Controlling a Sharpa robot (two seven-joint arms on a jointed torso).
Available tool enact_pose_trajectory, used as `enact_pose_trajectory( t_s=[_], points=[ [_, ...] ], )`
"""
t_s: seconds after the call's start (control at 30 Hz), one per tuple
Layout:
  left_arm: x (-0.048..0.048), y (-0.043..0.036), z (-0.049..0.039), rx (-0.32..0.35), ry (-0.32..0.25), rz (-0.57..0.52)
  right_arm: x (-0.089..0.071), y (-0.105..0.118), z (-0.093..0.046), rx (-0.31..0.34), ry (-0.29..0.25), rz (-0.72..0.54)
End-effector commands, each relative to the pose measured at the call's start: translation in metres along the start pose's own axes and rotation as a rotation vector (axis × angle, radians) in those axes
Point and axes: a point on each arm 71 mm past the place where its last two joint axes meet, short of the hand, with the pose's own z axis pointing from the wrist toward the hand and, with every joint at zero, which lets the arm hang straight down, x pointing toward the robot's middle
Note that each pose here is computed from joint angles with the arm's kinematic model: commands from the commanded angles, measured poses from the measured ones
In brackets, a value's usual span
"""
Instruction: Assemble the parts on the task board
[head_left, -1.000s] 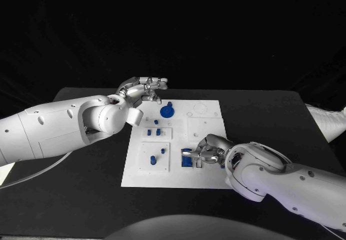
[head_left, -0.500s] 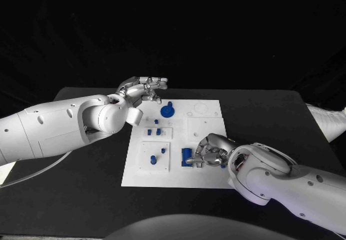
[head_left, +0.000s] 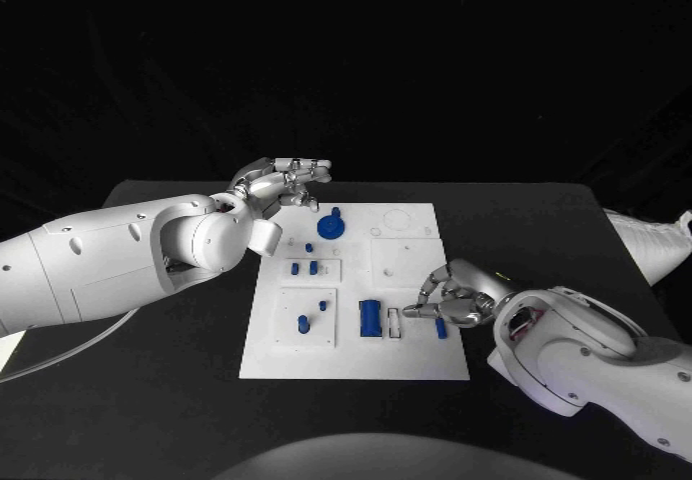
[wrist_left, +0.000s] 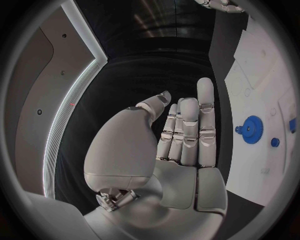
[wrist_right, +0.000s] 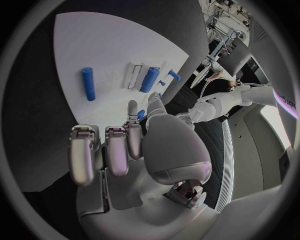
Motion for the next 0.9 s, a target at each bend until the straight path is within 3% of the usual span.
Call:
enact_pose_trajectory(
  t_s=[0.03, 0.23, 0.53, 0.9],
  points=[
    [0.0024, -0.0008, 0.0002, 0.008, 0.021, -0.003, -0.006, -0.007, -0.004, -0.014, -0.014, 0.013],
    [0.0028, -0.0007, 0.0004, 0.007, 0.023, -0.003, -0.013, -0.026, -0.007, 0.036, -0.021, -0.075],
    [0.0040, -0.0003, 0.0015, 0.007, 0.028, -0.004, -0.006, -0.040, -0.003, 0.116, 0.033, -0.191],
    [0.0041, -0.0001, 0.0018, 0.006, 0.029, -0.005, 0.003, -0.038, 0.007, 0.115, 0.036, -0.237]
  ],
)
